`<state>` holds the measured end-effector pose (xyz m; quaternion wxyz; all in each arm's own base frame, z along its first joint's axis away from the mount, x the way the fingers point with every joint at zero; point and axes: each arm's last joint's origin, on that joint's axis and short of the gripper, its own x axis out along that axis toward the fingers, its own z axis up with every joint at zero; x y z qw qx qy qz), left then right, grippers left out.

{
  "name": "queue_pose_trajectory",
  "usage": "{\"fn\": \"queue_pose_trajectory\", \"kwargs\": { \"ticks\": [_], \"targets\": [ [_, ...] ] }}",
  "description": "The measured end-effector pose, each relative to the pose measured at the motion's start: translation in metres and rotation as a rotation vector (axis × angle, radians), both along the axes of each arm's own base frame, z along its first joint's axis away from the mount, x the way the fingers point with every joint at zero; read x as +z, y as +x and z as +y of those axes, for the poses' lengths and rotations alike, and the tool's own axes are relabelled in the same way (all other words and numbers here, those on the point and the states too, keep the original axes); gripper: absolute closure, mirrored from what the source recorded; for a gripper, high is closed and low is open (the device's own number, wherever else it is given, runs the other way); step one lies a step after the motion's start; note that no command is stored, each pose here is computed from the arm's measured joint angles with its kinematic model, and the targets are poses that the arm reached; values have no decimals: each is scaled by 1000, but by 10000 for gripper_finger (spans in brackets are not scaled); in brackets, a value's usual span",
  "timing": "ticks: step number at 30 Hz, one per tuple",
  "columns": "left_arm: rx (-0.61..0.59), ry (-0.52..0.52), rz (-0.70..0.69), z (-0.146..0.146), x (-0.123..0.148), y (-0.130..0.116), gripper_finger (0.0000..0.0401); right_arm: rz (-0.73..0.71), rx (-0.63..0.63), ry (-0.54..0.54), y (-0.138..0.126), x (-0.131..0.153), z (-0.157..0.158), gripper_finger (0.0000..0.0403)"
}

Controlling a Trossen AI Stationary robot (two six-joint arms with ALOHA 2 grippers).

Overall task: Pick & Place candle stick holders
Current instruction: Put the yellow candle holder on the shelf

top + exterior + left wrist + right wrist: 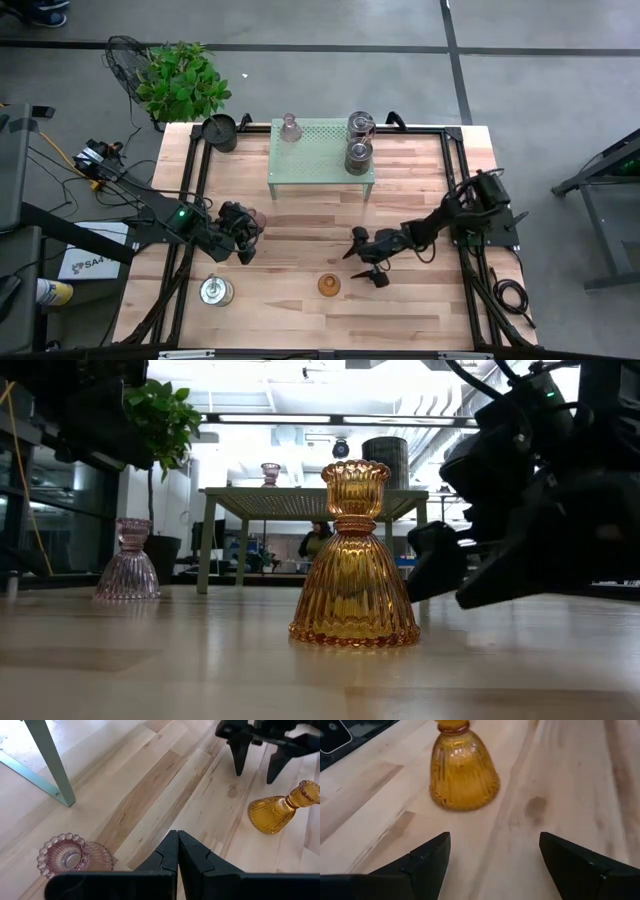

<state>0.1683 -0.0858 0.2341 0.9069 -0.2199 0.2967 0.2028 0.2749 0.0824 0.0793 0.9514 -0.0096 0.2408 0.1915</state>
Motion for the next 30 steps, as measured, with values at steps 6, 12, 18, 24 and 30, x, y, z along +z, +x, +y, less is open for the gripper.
{"fn": "queue_pose_trajectory", "kwargs": {
  "ticks": [6, 12, 18, 24, 30],
  "targets": [
    [4, 5, -3, 0, 0, 0, 400, -58, 30, 20, 13, 1, 14, 102],
    [6, 7, -4, 0, 0, 0, 400, -132, 33, 30, 26, 13, 24, 102],
    [6, 7, -4, 0, 0, 0, 400, -183, 73, 27, 35, 23, 36, 102],
    [6, 7, -4, 0, 0, 0, 400, -209, 73, 32, 40, 30, 42, 102],
    [6, 6, -4, 0, 0, 0, 400, -206, 28, 21, 41, 29, 41, 102]
  ]
}}
